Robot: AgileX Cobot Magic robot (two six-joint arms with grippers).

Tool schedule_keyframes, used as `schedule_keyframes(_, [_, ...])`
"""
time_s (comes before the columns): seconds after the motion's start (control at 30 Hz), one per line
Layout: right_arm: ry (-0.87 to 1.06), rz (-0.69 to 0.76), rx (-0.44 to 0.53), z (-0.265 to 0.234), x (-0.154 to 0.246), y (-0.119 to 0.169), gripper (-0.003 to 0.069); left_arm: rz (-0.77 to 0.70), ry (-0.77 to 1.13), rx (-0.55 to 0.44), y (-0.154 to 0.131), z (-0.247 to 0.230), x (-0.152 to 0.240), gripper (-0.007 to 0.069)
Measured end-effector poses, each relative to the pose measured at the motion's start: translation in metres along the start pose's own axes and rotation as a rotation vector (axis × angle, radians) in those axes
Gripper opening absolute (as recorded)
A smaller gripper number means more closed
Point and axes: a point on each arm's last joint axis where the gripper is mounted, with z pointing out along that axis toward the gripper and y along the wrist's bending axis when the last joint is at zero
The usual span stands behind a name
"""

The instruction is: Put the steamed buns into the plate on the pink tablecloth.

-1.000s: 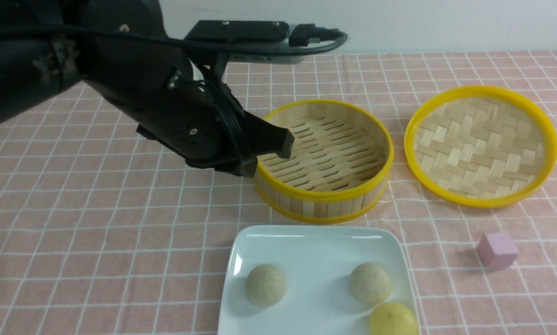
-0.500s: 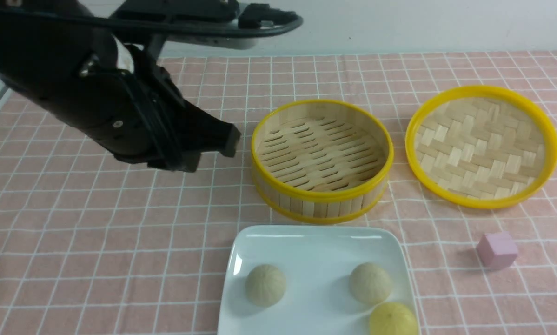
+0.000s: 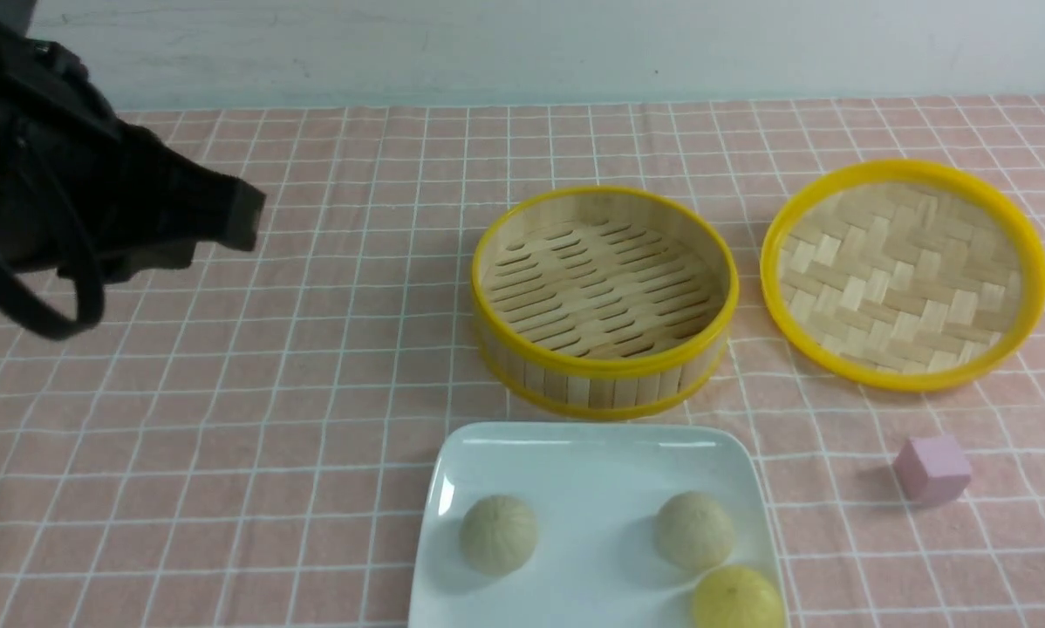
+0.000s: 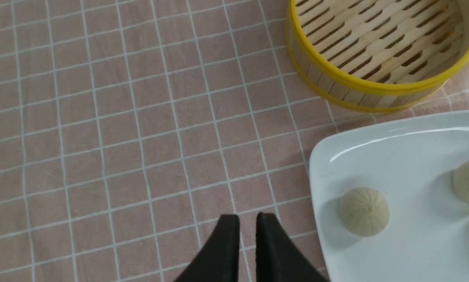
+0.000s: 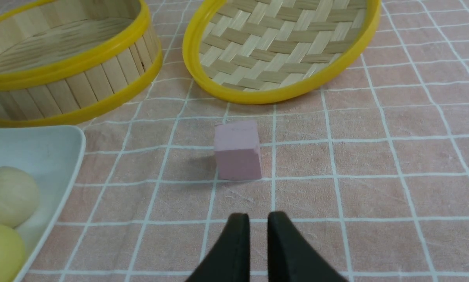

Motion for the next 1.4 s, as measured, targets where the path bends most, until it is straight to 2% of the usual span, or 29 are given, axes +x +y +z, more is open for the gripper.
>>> schedule_keyframes(0.17, [-0.001, -0.007, 0.002, 0.000, 0.000, 0.000, 0.0100, -0.007, -0.049, 0.015, 0.002, -0.010, 0.000, 0.0092])
schedule_keyframes(0.37, [-0.010, -0.156, 0.039, 0.000, -0.001, -0.003, 0.0107, -0.005, -0.082, 0.022, 0.002, -0.010, -0.003, 0.0094])
schedule_keyframes(0.67, [-0.010, -0.174, 0.045, 0.000, -0.001, -0.004, 0.0116, -0.002, -0.083, 0.019, 0.002, -0.010, -0.003, 0.0095])
schedule_keyframes(0.8, [-0.011, -0.175, 0.045, 0.000, -0.001, -0.004, 0.0121, 0.023, -0.043, -0.043, 0.009, -0.014, 0.003, 0.0071])
schedule_keyframes(0.83, [-0.011, -0.176, 0.046, 0.000, -0.001, -0.004, 0.0123, 0.012, -0.047, -0.088, 0.017, -0.023, 0.007, 0.0042])
schedule_keyframes(0.93, [-0.011, -0.177, 0.046, 0.000, -0.001, -0.004, 0.0125, -0.020, -0.111, -0.110, 0.027, -0.043, 0.013, 0.0009])
schedule_keyframes(1.03, [-0.011, -0.179, 0.047, 0.000, -0.001, -0.004, 0.0129, -0.063, -0.201, -0.056, 0.039, -0.077, 0.035, 0.0001])
schedule_keyframes(1.13, [-0.011, -0.180, 0.046, 0.000, -0.001, -0.004, 0.0131, -0.081, -0.214, -0.006, 0.042, -0.087, 0.053, 0.0001])
schedule_keyframes(1.17, [-0.011, -0.180, 0.046, 0.000, -0.001, -0.004, 0.0132, -0.091, -0.207, 0.030, 0.044, -0.087, 0.073, 0.0001])
schedule_keyframes(1.2, [-0.011, -0.181, 0.045, 0.000, -0.001, -0.004, 0.0133, -0.088, -0.201, 0.033, 0.043, -0.084, 0.076, 0.0001])
schedule_keyframes(1.27, [-0.011, -0.181, 0.046, 0.000, -0.001, -0.004, 0.0137, -0.106, -0.290, 0.132, 0.039, -0.067, 0.103, 0.0001])
schedule_keyframes(1.33, [-0.011, -0.182, 0.046, 0.000, -0.001, -0.004, 0.0139, -0.115, -0.312, 0.157, 0.036, -0.056, 0.110, 0.0001])
schedule_keyframes(1.4, [-0.011, -0.183, 0.046, 0.000, -0.001, -0.004, 0.0144, -0.149, -0.425, 0.233, 0.030, -0.035, 0.120, 0.0001])
